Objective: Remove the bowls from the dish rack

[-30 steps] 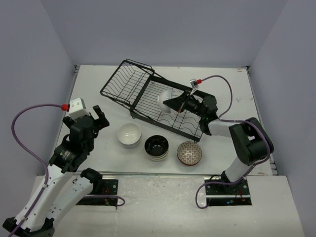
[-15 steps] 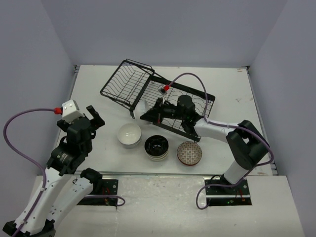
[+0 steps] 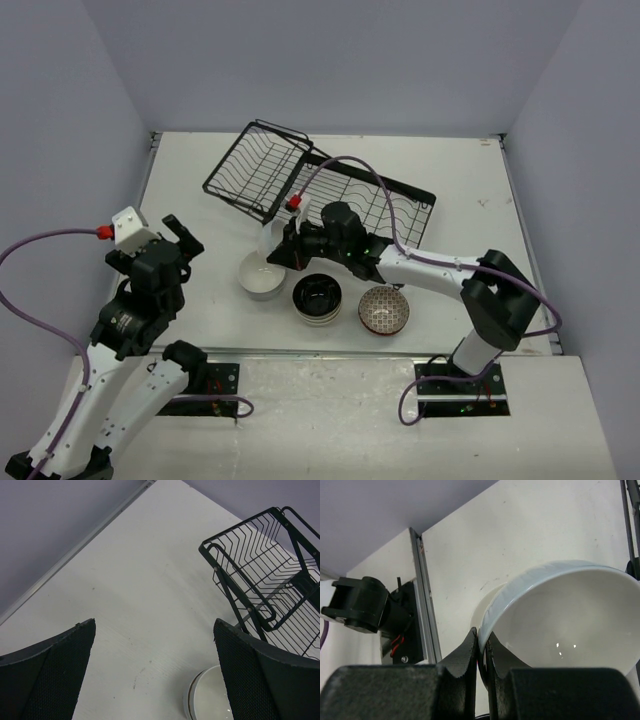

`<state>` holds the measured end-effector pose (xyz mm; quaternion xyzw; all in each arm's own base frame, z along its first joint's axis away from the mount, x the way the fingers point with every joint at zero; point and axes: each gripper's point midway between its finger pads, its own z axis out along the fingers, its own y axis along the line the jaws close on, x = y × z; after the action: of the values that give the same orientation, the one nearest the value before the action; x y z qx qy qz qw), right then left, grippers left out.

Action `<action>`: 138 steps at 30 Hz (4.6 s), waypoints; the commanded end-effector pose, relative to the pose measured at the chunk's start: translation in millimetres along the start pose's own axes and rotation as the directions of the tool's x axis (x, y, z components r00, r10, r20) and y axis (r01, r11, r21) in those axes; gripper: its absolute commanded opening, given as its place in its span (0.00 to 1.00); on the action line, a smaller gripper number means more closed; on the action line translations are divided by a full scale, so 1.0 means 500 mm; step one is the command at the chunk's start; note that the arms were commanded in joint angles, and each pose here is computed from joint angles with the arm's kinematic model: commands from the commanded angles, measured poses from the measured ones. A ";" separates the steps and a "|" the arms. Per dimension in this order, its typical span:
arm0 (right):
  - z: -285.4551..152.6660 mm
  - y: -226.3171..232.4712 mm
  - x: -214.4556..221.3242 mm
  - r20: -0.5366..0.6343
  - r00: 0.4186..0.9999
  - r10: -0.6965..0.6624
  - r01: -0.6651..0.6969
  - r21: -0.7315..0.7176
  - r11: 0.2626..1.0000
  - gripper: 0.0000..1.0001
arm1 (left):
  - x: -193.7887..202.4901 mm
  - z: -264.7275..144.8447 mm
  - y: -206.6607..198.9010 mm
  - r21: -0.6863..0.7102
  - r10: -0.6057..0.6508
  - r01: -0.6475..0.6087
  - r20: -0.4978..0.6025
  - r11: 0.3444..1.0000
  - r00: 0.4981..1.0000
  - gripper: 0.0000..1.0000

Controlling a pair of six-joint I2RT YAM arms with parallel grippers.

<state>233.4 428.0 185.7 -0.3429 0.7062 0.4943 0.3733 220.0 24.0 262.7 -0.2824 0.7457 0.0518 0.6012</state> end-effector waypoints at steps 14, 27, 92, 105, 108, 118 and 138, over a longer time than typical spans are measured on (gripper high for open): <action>0.056 0.073 -0.059 -0.091 0.940 -0.329 0.339 0.134 0.931 0.00 | -0.044 -0.013 0.031 -0.066 -0.095 0.099 0.070 0.993 0.993 1.00; 0.098 0.053 0.035 -0.434 0.856 -0.282 0.413 0.244 0.877 0.00 | -0.052 -0.023 0.089 -0.197 -0.160 0.184 0.130 0.963 0.978 1.00; 0.106 0.073 0.094 -0.719 0.622 -0.310 0.531 0.097 0.842 0.26 | -0.050 -0.020 0.072 -0.146 -0.144 0.159 0.114 0.976 0.983 1.00; 0.075 0.102 -0.031 -0.580 0.737 -0.348 0.556 0.228 0.799 0.84 | -0.038 -0.008 0.044 -0.093 -0.118 0.126 0.081 0.988 0.990 1.00; 0.046 0.110 -0.103 -0.505 0.789 -0.349 0.540 0.300 0.786 0.88 | -0.036 -0.007 0.040 -0.088 -0.107 0.113 0.071 0.990 0.992 1.00; -0.259 -0.060 -0.198 -0.171 0.975 -0.140 0.221 0.709 0.670 0.99 | -0.018 0.008 0.009 -0.035 -0.023 0.024 0.025 0.999 0.999 1.00; -0.934 -0.020 -0.034 0.410 0.896 -0.172 -0.388 0.910 0.147 0.99 | -0.144 -0.045 0.000 0.032 0.214 -0.218 0.092 0.976 0.973 1.00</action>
<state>177.8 7.3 331.1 0.1109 0.7673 0.0428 0.6301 224.2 27.2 303.2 -0.1859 0.7683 0.1001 0.6043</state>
